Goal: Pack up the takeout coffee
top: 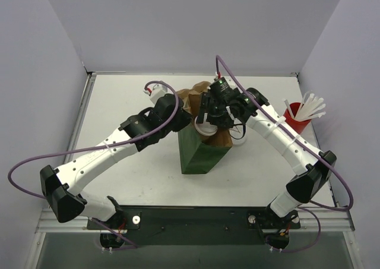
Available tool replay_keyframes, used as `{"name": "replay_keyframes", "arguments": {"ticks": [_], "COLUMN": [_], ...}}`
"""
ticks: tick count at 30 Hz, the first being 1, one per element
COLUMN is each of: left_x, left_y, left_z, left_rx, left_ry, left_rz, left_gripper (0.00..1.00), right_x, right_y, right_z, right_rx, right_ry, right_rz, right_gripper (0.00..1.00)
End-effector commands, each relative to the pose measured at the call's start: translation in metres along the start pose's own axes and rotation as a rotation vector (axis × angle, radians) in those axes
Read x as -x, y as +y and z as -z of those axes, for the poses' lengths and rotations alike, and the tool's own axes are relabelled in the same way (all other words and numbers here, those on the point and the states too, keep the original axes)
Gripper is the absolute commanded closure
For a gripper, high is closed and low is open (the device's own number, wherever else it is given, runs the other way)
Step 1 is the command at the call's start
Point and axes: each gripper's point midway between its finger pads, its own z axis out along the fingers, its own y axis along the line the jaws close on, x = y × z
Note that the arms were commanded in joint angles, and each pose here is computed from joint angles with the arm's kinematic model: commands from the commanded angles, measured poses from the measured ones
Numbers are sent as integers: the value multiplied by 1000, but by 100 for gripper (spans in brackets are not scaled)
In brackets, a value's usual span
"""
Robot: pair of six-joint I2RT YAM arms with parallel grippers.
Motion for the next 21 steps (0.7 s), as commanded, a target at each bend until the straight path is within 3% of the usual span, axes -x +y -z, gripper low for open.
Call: {"name": "replay_keyframes", "arguments": {"ticks": [1, 21], "left_x": [14, 0], "left_y": [-5, 50], "left_z": [12, 15], "left_rx": [-45, 58], "left_ry": [-58, 24], "left_rz": [42, -214], "left_gripper": [100, 100], "right_x": [-2, -42], "right_y": [11, 5], "right_z": [-3, -32], "right_rx": [13, -153], "right_ry": [28, 99], "right_rz": [32, 236], "right_gripper": [38, 39]}}
